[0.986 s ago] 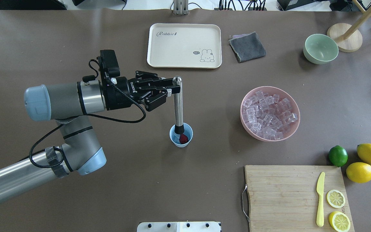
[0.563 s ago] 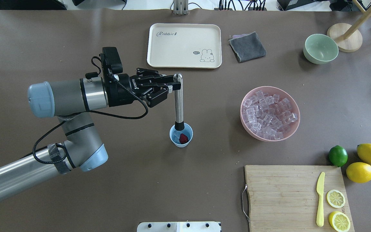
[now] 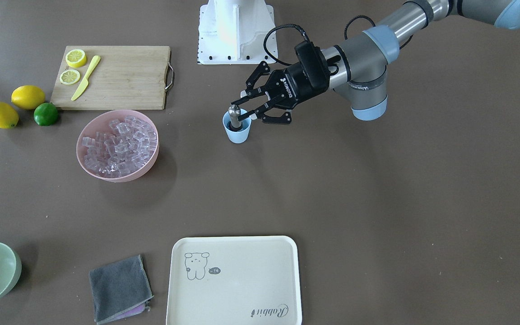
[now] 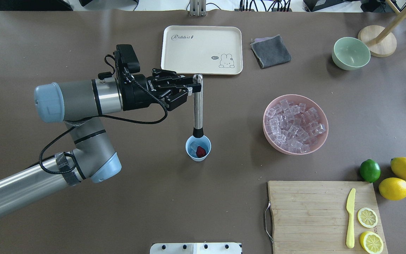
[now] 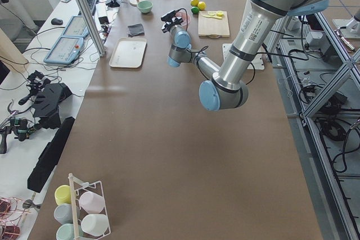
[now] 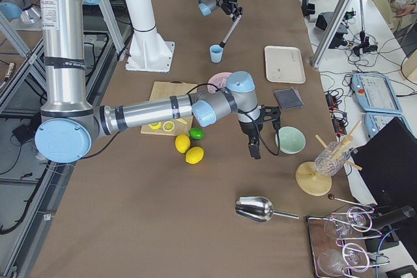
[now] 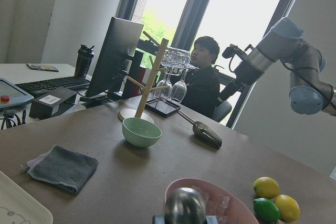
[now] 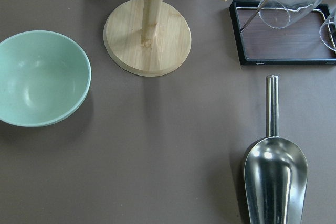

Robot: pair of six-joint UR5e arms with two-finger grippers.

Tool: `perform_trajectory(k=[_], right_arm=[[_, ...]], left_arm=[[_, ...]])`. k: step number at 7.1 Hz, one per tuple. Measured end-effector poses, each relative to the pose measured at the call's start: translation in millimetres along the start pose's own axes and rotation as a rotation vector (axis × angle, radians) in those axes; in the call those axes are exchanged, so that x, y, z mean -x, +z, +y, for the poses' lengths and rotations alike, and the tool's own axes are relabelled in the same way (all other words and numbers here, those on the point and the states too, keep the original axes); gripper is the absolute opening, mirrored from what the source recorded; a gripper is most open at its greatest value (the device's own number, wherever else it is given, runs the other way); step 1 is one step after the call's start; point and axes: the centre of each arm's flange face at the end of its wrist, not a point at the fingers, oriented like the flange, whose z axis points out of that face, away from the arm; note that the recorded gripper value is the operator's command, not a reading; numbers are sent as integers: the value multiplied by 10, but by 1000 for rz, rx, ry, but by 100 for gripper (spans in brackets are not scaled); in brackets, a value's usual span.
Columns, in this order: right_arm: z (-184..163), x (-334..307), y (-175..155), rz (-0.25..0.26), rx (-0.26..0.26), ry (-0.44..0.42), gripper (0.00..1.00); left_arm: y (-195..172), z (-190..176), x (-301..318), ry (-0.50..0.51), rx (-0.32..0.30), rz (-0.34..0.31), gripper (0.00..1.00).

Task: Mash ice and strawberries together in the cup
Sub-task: 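Push the pestle deeper into the cup contents with the left gripper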

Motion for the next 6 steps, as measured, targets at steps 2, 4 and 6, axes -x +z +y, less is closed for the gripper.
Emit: perform_trajectory(k=[2, 4, 6], right_arm=[[-8, 0, 10, 1, 1, 0, 100], [-11, 2, 11, 0, 1, 0, 100], [-13, 7, 3, -1, -1, -1, 100]], left_arm=[[0, 36, 11, -3, 7, -2, 0], [-2, 74, -12, -6, 9, 5, 0], [-4, 75, -30, -7, 7, 9, 0]])
